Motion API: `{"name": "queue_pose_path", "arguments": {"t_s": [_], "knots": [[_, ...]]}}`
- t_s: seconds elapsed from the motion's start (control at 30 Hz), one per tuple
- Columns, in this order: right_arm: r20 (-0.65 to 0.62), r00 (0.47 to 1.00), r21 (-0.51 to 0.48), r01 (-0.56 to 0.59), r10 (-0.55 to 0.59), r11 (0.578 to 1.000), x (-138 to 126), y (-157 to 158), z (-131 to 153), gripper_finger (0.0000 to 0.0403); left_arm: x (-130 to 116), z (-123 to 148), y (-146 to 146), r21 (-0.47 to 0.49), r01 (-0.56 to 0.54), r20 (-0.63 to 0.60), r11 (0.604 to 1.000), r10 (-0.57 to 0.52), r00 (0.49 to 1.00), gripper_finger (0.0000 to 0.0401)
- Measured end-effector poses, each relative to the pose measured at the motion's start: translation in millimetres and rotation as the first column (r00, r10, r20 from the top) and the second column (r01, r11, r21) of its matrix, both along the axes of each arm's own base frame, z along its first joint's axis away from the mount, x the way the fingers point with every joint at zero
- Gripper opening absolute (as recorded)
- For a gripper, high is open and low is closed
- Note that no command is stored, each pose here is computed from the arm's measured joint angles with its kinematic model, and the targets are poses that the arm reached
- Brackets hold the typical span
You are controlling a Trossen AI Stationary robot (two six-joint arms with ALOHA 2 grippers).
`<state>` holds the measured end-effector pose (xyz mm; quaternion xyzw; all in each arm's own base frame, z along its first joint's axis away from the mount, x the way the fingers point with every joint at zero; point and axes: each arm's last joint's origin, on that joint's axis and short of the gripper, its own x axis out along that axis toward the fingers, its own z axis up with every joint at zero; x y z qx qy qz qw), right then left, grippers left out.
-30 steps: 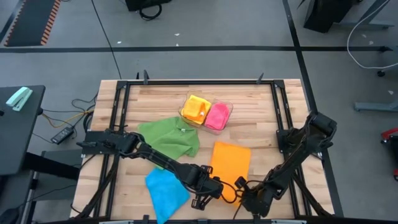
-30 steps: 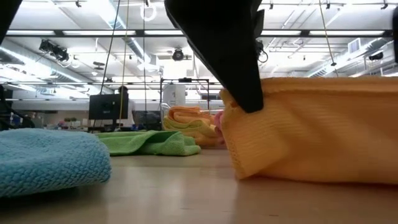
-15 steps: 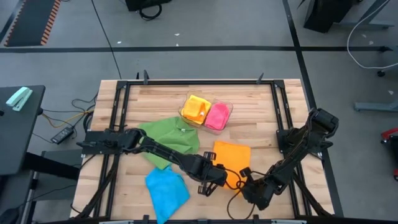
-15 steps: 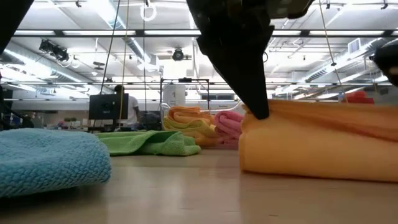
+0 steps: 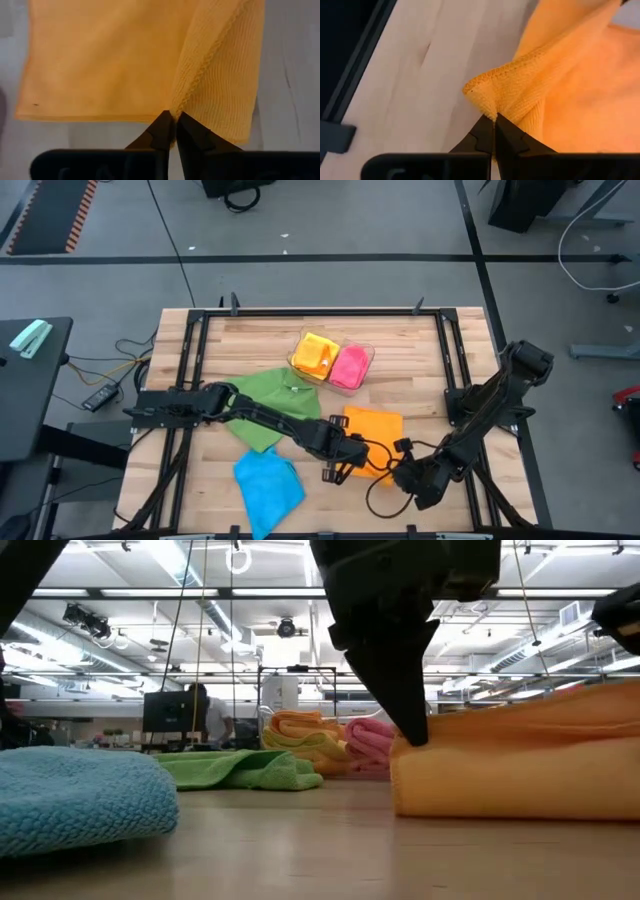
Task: Fold microfiber towels
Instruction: Fold the orange microfiber cloth
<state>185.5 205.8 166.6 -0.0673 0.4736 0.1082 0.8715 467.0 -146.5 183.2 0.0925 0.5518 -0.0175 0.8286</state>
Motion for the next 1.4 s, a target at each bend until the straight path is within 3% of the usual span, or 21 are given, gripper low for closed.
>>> {"name": "queue_pose_path", "arguments": {"t_s": [0.17, 0.37, 0.67, 0.9, 1.2, 1.4], "knots": [[-0.04, 0.99, 0.03, 0.138, -0.137, 0.99, -0.3, -7.8, 1.2, 0.0014, 2.1, 0.7, 5.9, 0.029, -0.021, 0.013, 0.999, 0.021, 1.0, 0.0028], [-0.074, 0.971, -0.015, 0.227, -0.227, 0.974, -3.6, -13.6, -3.5, 0.0014, 4.5, 1.1, 11.9, 0.05, -0.05, 0.031, 0.998, 0.048, 0.998, 0.0023], [-0.086, 0.959, -0.06, 0.265, -0.27, 0.962, -9.0, -20.8, -12.4, 0.0018, 10.5, -5.4, 16.0, 0.039, -0.078, 0.053, 0.996, 0.076, 0.996, 0.0038], [-0.108, 0.946, -0.097, 0.297, -0.307, 0.95, -14.3, -34.1, -28.3, 0.0057, 14.0, -21.1, 18.6, 0.121, -0.092, 0.051, 0.988, 0.086, 0.995, 0.0035], [-0.137, 0.942, -0.099, 0.295, -0.306, 0.95, -14.0, -35.5, -27.2, 0.0136, 14.4, -20.6, 19.5, 0.15, -0.123, 0.072, 0.981, 0.114, 0.991, 0.0092], [-0.178, 0.934, -0.156, 0.284, -0.31, 0.946, -14.1, -34.8, -17.0, 0.0152, 12.7, -19.8, 17.3, 0.179, -0.114, 0.069, 0.977, 0.103, 0.992, 0.0136]]}}
